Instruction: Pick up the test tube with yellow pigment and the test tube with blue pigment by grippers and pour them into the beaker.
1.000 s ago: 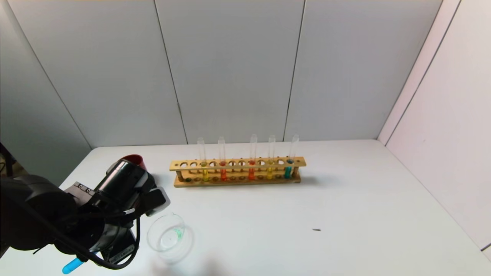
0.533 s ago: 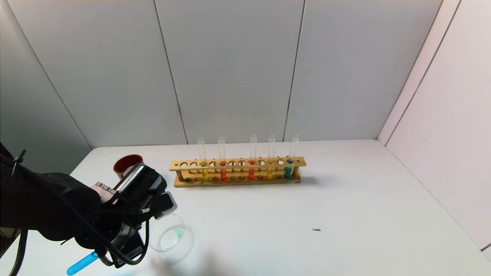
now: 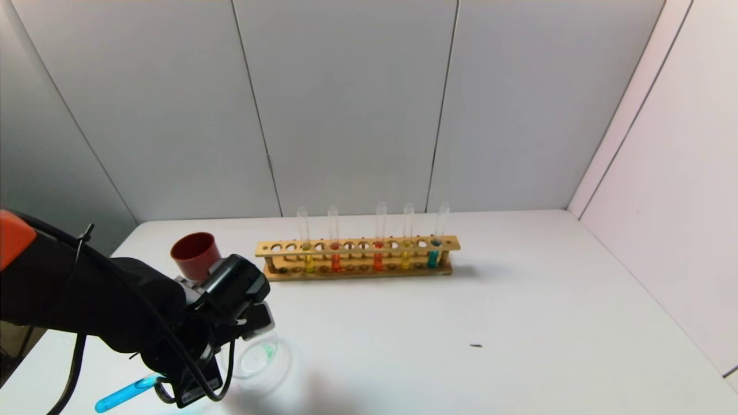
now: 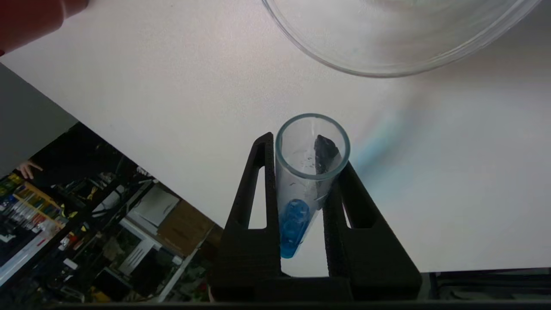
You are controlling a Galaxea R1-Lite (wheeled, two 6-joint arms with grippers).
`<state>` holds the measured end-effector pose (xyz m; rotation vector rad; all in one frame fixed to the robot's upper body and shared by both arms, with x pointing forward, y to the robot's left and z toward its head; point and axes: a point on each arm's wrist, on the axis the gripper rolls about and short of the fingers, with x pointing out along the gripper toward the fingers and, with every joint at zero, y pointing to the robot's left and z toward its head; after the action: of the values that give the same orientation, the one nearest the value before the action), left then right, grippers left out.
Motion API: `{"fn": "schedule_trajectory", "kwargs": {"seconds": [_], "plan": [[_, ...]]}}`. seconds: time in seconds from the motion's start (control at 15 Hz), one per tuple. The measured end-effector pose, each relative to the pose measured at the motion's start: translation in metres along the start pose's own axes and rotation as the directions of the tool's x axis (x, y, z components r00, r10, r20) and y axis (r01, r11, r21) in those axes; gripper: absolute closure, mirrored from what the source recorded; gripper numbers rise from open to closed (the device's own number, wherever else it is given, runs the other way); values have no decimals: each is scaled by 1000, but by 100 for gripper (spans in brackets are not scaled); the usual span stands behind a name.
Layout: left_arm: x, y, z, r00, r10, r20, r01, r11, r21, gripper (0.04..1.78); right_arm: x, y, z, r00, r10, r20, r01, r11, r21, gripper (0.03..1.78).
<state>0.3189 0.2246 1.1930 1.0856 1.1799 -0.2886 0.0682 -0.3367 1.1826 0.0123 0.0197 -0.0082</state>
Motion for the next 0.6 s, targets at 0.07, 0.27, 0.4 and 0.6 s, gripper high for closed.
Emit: {"fn": "schedule_trajectory", "kwargs": {"seconds": [0.07, 0.27, 0.4, 0.6], "plan": [[-1, 0, 2, 1000, -8, -12, 8, 1000, 14, 149, 0, 0, 0, 1000, 0, 0, 0, 1000, 0, 11], [-5, 2, 8, 999, -22, -43, 24, 999, 45, 149, 0, 0, 0, 1000, 0, 0, 0, 1000, 0, 11], [-4, 2, 14, 999, 2, -54, 1, 998, 61, 149, 0, 0, 0, 1000, 0, 0, 0, 1000, 0, 11], [-3, 1, 17, 995, 14, -95, -6, 996, 92, 149, 0, 0, 0, 1000, 0, 0, 0, 1000, 0, 11]]}}
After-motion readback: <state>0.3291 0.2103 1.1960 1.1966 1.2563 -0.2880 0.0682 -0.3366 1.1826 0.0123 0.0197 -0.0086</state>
